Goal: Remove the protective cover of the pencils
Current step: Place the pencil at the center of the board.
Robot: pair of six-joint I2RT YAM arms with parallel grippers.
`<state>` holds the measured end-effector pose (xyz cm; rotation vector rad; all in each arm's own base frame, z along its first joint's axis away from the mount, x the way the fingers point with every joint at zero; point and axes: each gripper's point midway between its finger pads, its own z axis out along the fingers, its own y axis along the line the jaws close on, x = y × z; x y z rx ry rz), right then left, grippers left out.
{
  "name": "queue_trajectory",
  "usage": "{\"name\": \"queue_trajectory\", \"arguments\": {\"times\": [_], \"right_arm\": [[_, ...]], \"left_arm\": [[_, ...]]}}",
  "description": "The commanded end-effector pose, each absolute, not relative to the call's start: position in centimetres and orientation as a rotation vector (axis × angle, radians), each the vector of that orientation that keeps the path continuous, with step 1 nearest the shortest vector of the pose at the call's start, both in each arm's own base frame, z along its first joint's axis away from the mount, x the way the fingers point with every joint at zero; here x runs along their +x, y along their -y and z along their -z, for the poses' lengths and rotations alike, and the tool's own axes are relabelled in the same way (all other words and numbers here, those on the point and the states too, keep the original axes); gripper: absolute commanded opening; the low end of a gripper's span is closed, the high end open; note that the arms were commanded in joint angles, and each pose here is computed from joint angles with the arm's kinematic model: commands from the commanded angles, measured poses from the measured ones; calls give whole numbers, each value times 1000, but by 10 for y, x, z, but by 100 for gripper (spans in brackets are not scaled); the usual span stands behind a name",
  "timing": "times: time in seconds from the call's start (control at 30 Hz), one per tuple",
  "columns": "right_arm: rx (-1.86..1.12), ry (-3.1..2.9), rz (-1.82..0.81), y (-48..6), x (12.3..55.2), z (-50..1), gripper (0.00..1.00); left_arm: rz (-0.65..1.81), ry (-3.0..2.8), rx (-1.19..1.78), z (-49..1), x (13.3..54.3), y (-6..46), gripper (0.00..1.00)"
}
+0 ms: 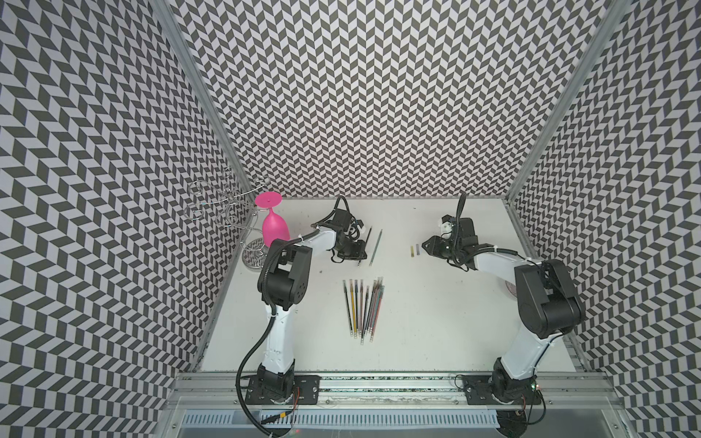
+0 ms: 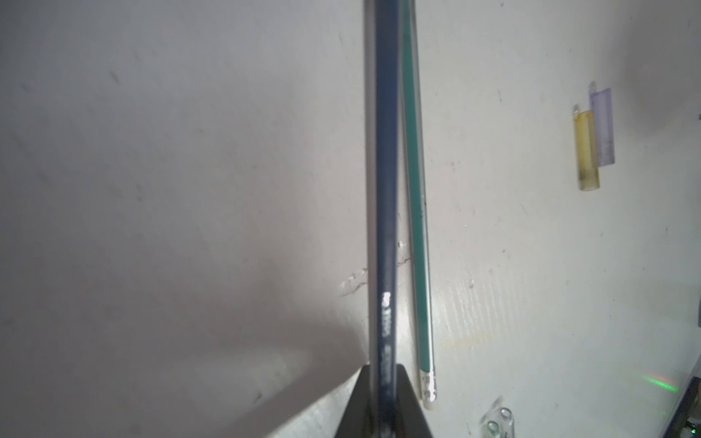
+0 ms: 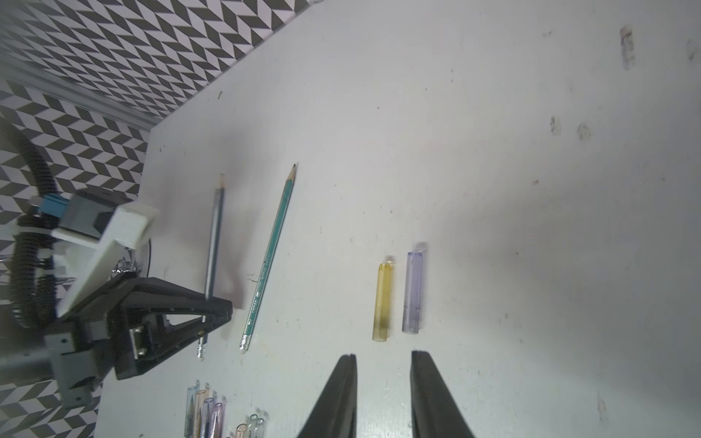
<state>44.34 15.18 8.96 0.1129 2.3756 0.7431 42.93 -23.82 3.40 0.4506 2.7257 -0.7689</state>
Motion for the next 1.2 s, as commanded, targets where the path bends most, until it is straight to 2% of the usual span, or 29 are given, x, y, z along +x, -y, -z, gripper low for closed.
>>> {"name": "queue_trajectory", "arguments": {"times": [0.0,0.2,0.53,0.73,0.83,0.97,1.17], "right_arm": [[118,-2299,-702,-143,452,-106,27],[123,-2305,-714,-144,449,-100,27],[103,-2299,-719,-149,446,-104,27],[10,-2300,-685,-180,433,-112,26],[-57,-2326,-682,-206,415,-111,26],[-124,-2379,-716,-242,376,-99,26],[-45,-2481,-774,-270,325,-73,33]], "left_arm": [[715,-2738,467,-32,432,236,16],[720,-2735,463,-31,433,237,20],[881,-2685,478,-44,430,252,18],[954,-2652,490,-56,429,257,15],[975,-2567,515,-84,432,258,14],[1037,-2376,558,-146,433,259,14],[1137,-2043,649,-244,398,263,15]]}}
